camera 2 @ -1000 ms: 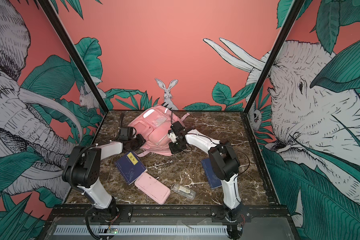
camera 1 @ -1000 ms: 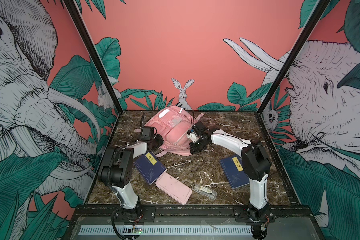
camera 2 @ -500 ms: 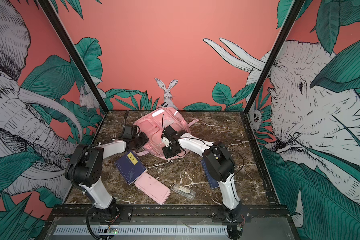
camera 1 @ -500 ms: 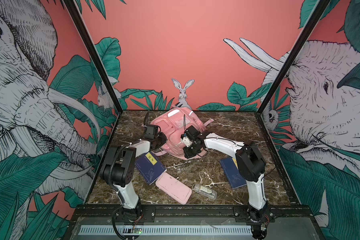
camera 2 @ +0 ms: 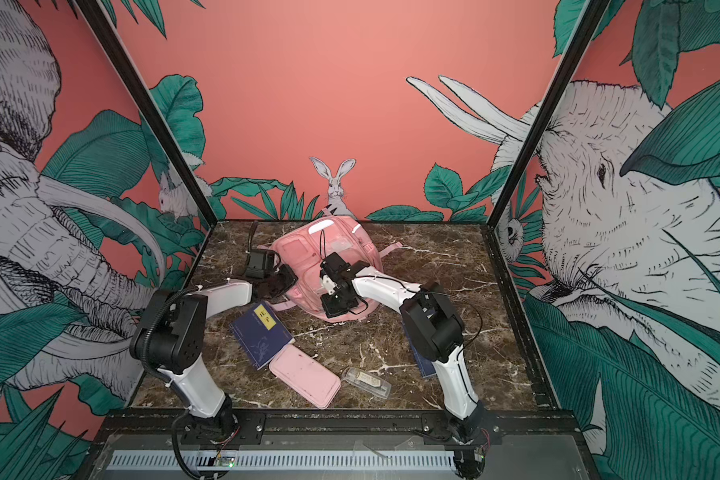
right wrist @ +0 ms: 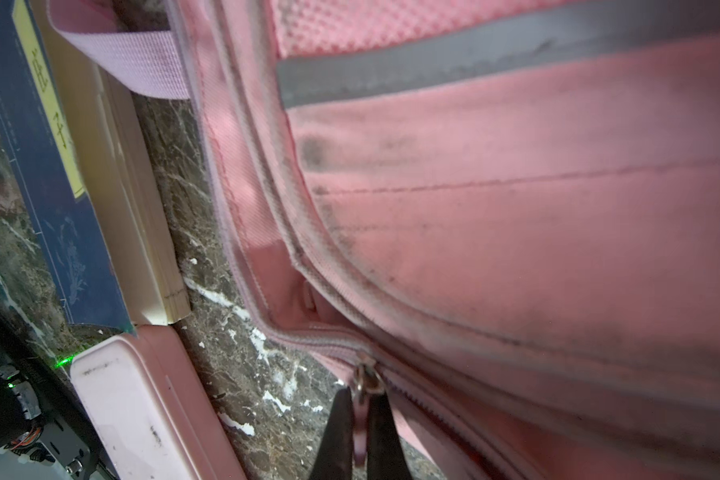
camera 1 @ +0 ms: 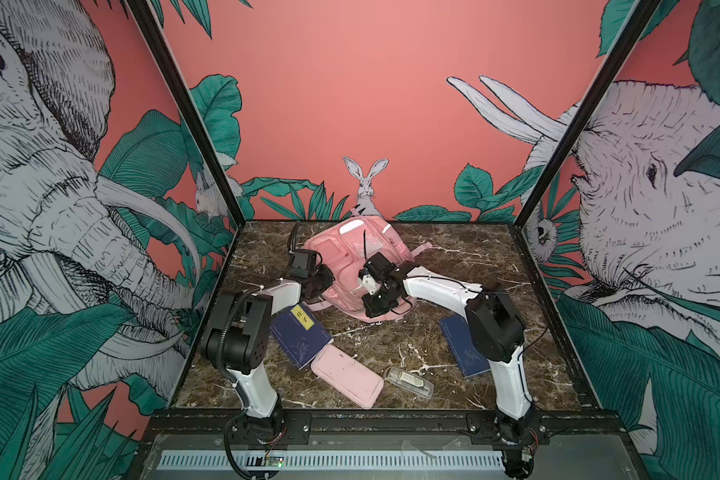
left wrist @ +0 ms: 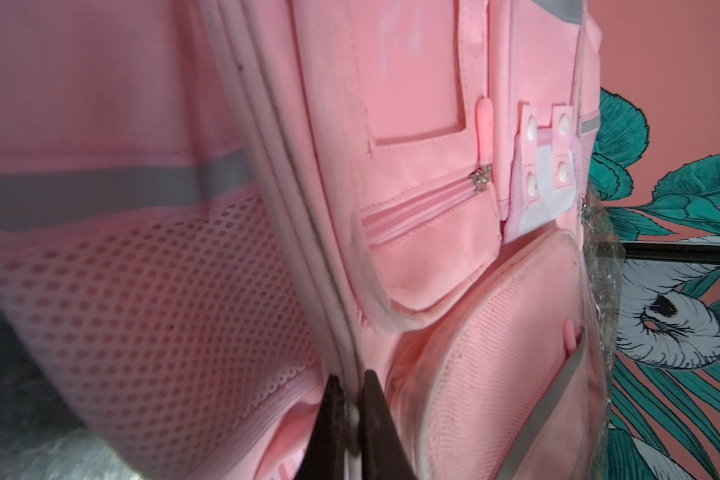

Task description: Pack the student bag

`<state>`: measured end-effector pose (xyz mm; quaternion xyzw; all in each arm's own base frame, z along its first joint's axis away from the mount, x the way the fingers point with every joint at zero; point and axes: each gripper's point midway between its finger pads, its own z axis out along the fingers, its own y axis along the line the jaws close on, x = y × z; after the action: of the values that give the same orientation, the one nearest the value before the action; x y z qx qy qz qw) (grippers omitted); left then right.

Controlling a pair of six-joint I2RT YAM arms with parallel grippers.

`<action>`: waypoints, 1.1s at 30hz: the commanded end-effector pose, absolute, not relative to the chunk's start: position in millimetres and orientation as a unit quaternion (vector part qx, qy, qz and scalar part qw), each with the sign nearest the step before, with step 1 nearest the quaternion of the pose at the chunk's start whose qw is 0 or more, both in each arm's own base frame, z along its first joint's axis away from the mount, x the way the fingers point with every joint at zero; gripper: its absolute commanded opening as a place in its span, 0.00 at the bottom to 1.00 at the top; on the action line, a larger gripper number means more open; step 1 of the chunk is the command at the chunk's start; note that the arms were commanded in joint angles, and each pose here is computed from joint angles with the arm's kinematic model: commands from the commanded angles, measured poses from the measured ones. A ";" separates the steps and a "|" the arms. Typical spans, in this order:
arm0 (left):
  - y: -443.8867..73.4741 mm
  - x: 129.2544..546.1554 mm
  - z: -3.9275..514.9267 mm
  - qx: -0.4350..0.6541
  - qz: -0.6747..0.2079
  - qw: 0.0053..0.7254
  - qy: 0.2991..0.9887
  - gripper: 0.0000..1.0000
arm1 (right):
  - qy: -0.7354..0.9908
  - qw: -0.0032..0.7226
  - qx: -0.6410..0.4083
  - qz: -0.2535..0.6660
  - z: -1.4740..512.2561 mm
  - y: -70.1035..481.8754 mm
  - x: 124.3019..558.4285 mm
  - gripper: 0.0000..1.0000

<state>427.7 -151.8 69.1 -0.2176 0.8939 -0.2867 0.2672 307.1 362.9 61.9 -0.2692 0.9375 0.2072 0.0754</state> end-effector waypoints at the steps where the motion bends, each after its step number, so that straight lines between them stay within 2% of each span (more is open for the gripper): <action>1: -169.3 431.9 93.7 -0.187 -0.310 0.284 0.888 0.07 | 0.940 0.115 -0.253 0.198 88.9 332.2 332.0 0.00; 7: -194.6 419.8 120.0 -0.073 -0.269 0.286 0.917 0.26 | 0.949 0.135 -0.223 0.176 105.7 281.9 351.8 0.00; 14: -217.4 391.0 134.7 0.017 -0.247 0.273 0.930 0.48 | 0.953 0.113 -0.225 0.167 92.2 263.3 329.4 0.00; 20: -254.8 374.9 123.9 0.057 -0.283 0.234 0.928 0.53 | 0.957 0.094 -0.224 0.158 72.7 254.6 317.1 0.00; 33: -298.9 385.9 71.5 0.047 -0.312 0.187 0.930 0.53 | 0.956 0.084 -0.211 0.187 61.0 267.2 313.0 0.00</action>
<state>375.1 -289.4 65.4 0.0540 0.9378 -0.2938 0.1769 318.2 258.4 61.0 -0.2121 0.9581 0.1708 0.0882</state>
